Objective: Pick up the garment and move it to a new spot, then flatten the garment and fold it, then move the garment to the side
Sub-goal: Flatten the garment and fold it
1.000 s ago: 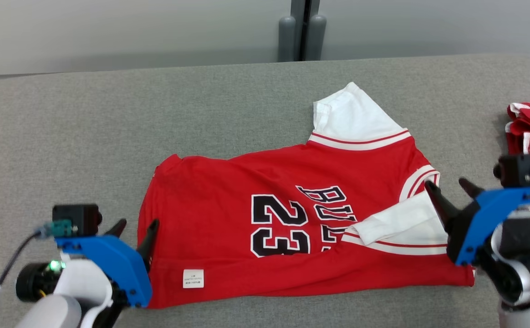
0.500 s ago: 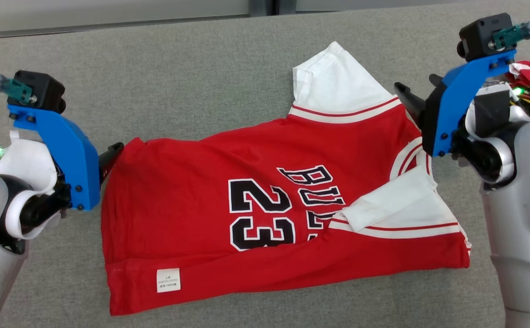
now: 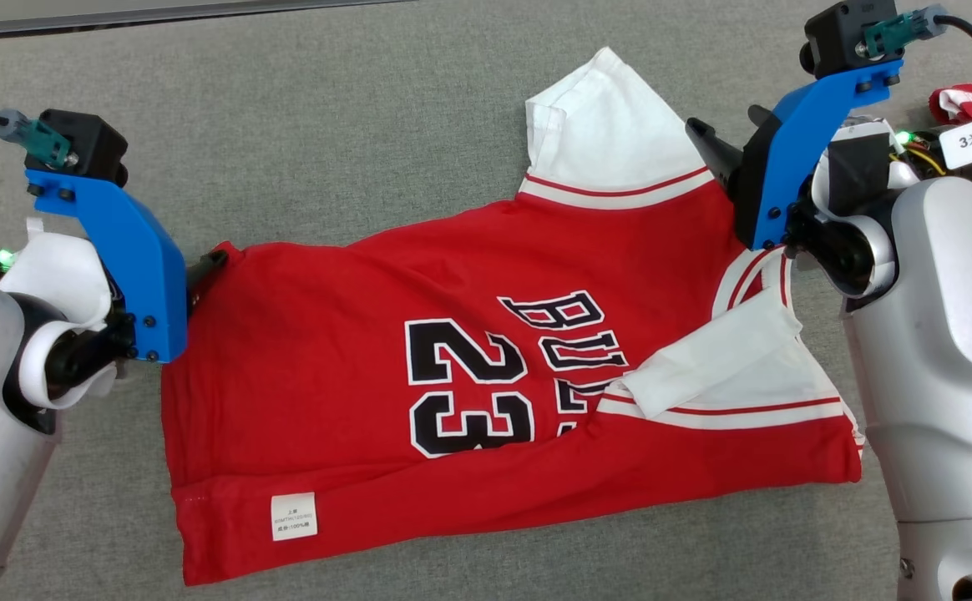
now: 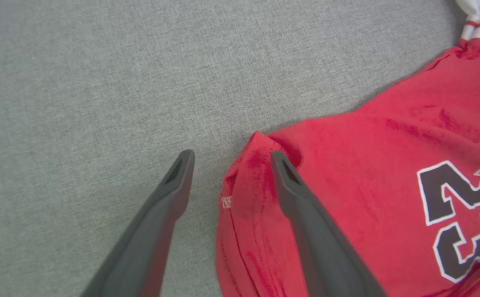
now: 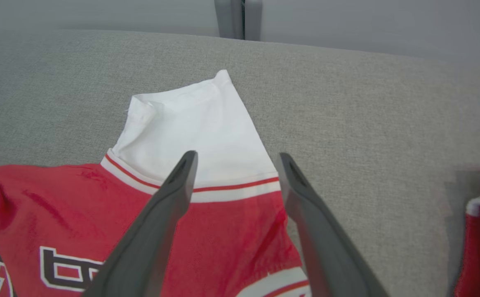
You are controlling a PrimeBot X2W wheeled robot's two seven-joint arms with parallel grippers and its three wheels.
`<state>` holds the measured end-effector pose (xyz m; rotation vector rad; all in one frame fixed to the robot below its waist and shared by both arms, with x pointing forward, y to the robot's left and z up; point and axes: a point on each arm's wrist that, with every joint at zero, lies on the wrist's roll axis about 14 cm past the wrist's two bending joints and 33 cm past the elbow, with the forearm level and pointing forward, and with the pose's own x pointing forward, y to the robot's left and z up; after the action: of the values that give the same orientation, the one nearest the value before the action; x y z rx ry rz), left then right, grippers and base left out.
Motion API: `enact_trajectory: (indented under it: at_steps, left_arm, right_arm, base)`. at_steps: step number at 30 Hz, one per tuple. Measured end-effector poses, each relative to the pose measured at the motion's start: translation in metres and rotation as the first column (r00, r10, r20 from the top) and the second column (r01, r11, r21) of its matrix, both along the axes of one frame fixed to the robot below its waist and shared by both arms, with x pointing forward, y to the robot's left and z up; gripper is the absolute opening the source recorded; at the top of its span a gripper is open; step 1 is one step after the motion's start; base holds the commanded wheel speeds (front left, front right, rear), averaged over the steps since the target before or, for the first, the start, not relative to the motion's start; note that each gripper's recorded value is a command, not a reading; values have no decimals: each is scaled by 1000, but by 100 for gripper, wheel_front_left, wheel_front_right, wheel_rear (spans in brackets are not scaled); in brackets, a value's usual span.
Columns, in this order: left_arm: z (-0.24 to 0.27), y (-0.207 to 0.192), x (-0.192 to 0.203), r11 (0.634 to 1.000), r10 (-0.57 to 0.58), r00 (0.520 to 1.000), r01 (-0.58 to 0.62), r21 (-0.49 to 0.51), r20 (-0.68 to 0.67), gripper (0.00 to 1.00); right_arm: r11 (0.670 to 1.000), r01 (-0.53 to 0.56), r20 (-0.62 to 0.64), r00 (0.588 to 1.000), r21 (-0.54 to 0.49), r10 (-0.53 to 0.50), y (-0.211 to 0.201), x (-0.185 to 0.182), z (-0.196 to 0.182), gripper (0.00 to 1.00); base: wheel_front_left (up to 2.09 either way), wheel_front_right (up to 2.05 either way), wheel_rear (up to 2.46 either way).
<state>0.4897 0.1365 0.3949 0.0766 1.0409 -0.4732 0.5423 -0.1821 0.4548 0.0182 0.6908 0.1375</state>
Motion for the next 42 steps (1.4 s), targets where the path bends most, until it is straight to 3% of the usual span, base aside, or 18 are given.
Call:
enact_trajectory:
  at_steps: [9, 10, 11, 12, 13, 26, 37, 38, 39, 42]
  left_arm:
    - [-21, -9, -10, 1000, -10, 998, 9, -7, -66, 100]
    - [-25, -8, -11, 1000, -11, 997, 11, -2, -77, 89]
    - [-28, -7, -13, 1000, -9, 996, 9, 1, -86, 61]
    - [-31, -7, -15, 1000, -7, 995, 7, 1, -102, 26]
    - [-32, -8, -16, 1000, -6, 994, 6, -6, -107, 0]
    - [-29, -23, -5, 972, 133, 989, -116, -205, 71, 0]
    - [-42, -13, -4, 933, 254, 960, -211, -293, 116, 0]
    - [-42, -13, -3, 927, 267, 956, -221, -304, 121, 0]
    - [-41, -12, -2, 920, 284, 951, -233, -315, 125, 0]
    - [-36, -8, 5, 889, 349, 924, -274, -367, 155, 0]
  right_arm:
    - [1000, -6, -19, 1000, 7, 6, 3, 8, -13, 100]
    - [1000, -7, -21, 1000, 8, 7, 4, 10, -14, 100]
    - [1000, -8, -21, 1000, 9, 8, 4, 11, -15, 100]
    - [1000, -6, -23, 1000, 12, 7, 5, 13, -16, 100]
    - [1000, -4, -26, 1000, 15, 5, 5, 15, -17, 100]
    - [996, -25, -22, 999, -84, 24, 3, 70, -31, 100]
    - [994, -85, -108, 991, -74, 77, 41, 91, -97, 100]
    - [993, -87, -111, 991, -74, 79, 42, 92, -98, 55]
    - [994, -87, -113, 990, -73, 78, 42, 92, -98, 0]
    - [994, -89, -96, 992, -66, 83, 45, 91, -96, 0]
  base:
    - [0, 0, 0]
    - [0, 0, 0]
    - [0, 0, 0]
    - [0, 0, 0]
    - [0, 0, 0]
    - [0, 0, 0]
    - [0, 0, 0]
    - [0, 0, 0]
    - [0, 0, 0]
    - [0, 0, 0]
